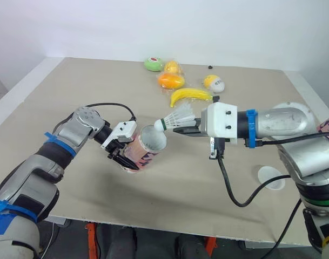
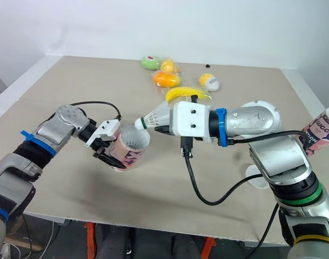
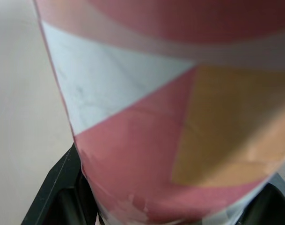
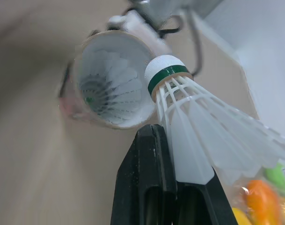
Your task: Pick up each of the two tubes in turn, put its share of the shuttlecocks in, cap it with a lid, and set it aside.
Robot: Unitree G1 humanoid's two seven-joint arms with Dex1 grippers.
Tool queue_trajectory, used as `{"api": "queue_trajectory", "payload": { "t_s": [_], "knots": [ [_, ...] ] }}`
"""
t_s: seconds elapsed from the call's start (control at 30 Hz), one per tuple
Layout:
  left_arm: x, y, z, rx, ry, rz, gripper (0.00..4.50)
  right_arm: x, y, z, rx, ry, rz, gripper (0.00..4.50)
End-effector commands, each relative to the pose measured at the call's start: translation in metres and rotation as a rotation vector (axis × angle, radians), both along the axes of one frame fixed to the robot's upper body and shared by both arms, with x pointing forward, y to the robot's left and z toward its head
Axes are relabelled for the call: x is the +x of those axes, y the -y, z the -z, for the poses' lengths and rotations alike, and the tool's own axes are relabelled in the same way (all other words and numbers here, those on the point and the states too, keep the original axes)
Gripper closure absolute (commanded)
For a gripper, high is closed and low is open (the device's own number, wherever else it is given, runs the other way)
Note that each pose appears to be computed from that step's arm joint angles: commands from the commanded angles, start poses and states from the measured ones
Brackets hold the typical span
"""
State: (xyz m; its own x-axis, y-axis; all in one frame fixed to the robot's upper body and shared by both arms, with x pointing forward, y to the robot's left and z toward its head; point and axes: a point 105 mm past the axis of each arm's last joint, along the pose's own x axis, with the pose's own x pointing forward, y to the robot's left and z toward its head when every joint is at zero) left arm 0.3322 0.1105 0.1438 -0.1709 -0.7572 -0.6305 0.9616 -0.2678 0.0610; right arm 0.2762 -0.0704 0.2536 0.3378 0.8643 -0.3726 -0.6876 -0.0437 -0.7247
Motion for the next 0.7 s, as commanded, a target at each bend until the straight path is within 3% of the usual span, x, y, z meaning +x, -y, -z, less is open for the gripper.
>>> {"api": "queue_trajectory", "payload": {
  "t_s": [0.03,0.17,0.2,0.3,0.4,0.5,0.7],
  "knots": [
    [-0.003,0.003,0.004,0.024,-0.005,0.027,1.56,0.001,-0.006,-0.008,-0.06,0.052,-0.032,4.35],
    [-0.003,0.003,0.004,0.024,-0.006,0.025,1.56,0.003,-0.013,-0.004,-0.144,0.057,-0.067,4.35],
    [-0.003,0.003,0.004,0.024,-0.005,0.025,1.56,0.002,-0.016,-0.007,-0.139,0.049,-0.079,4.1],
    [-0.002,0.004,0.004,0.023,-0.004,0.025,1.56,-0.003,-0.024,-0.016,-0.105,0.012,-0.125,3.28],
    [-0.002,0.004,0.003,0.021,-0.004,0.025,1.56,-0.023,-0.033,-0.036,0.012,-0.041,-0.247,1.84],
    [-0.002,0.004,0.003,0.02,-0.004,0.024,1.56,-0.025,-0.03,-0.041,0.057,-0.088,-0.255,0.65],
    [-0.001,0.005,0.003,0.02,-0.003,0.023,1.56,0.002,-0.026,-0.036,0.105,-0.126,-0.142,0.65]
  ]
}}
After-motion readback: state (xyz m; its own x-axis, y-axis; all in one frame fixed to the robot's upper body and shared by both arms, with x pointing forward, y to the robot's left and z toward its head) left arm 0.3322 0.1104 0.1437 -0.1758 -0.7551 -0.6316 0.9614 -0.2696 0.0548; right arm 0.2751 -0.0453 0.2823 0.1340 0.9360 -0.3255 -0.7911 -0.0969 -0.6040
